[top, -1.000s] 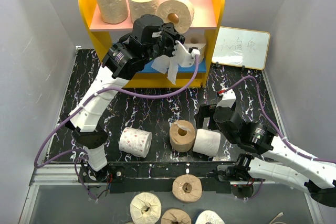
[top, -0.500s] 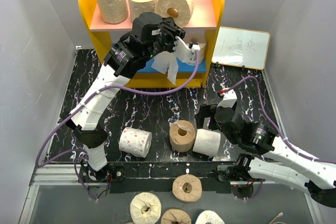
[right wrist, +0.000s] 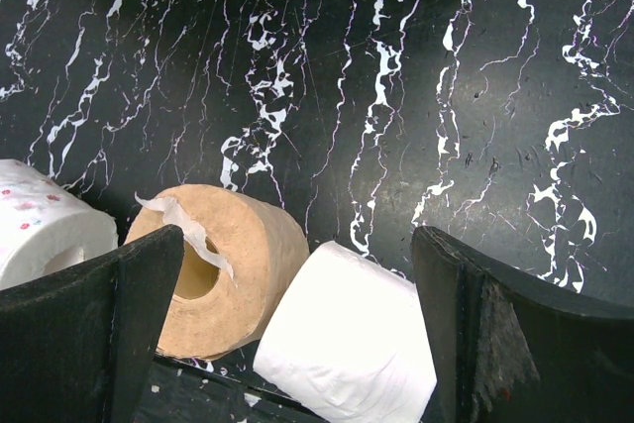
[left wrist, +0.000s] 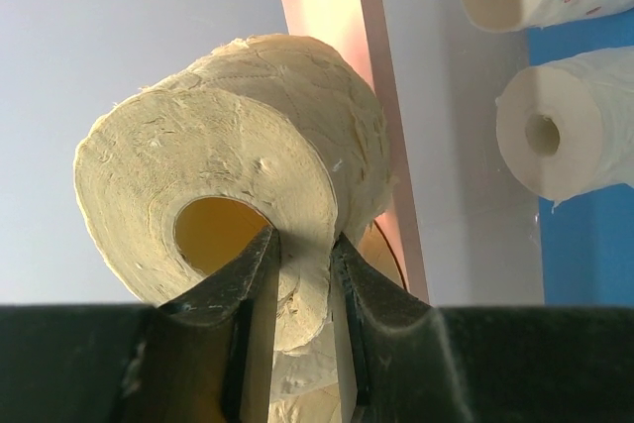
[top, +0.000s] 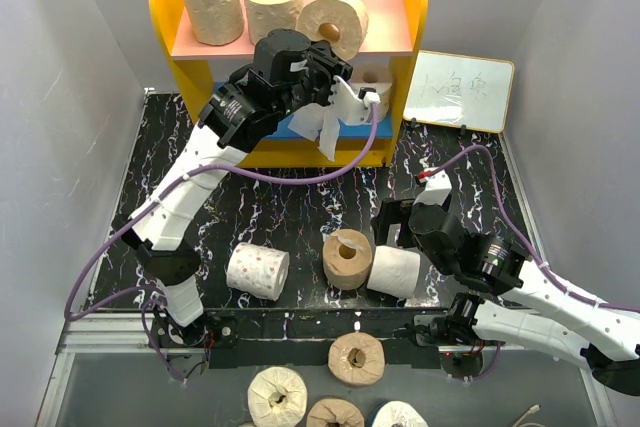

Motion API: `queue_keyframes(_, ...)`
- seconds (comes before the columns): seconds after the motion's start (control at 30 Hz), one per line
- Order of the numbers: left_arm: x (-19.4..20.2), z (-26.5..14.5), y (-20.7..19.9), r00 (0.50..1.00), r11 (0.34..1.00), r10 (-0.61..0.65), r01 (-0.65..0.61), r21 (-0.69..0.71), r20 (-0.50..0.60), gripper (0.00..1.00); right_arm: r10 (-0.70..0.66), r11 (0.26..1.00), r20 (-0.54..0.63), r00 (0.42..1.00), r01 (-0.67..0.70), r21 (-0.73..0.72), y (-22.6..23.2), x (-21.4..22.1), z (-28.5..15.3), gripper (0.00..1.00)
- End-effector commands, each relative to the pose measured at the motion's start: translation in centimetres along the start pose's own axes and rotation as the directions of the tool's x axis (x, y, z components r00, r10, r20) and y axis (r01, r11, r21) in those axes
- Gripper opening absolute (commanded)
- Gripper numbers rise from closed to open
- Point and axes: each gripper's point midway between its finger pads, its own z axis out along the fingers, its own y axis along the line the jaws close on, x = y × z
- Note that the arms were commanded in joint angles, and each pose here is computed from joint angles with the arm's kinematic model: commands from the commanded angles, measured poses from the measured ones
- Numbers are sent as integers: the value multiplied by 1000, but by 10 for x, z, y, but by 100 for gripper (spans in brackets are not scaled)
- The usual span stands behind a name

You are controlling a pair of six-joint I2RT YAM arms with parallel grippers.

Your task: Place and organize the paper towels onto the shelf

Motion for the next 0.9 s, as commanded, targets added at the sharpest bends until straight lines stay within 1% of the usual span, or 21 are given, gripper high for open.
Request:
queue_keyframes(0.0, 10, -42, 35, 1000, 993, -16, 15, -113, -7, 20, 30, 999, 46, 999, -29, -24, 6, -12, -1, 98)
queue_keyframes(0.23, 10, -54, 48, 1000, 987, -21, 21, -161, 4, 21, 30, 999, 46, 998, -29, -24, 6, -12, -2, 98)
queue_keyframes(0.37, 12, -53, 42, 1000, 990, -17, 15, -137, -11, 20, 31, 999, 46, 998, -30, -26, 6, -12, -2, 98)
queue_keyframes(0.63, 10, -51, 37, 1000, 990, -31, 30, -137, 0, 20, 32, 999, 47, 998, -31, -27, 6, -12, -2, 98)
queue_keyframes(0.87, 10, -41, 37, 1000, 987, -23, 21, -158, -9, 27, 33, 999, 46, 998, -32, -28, 6, -12, -2, 98)
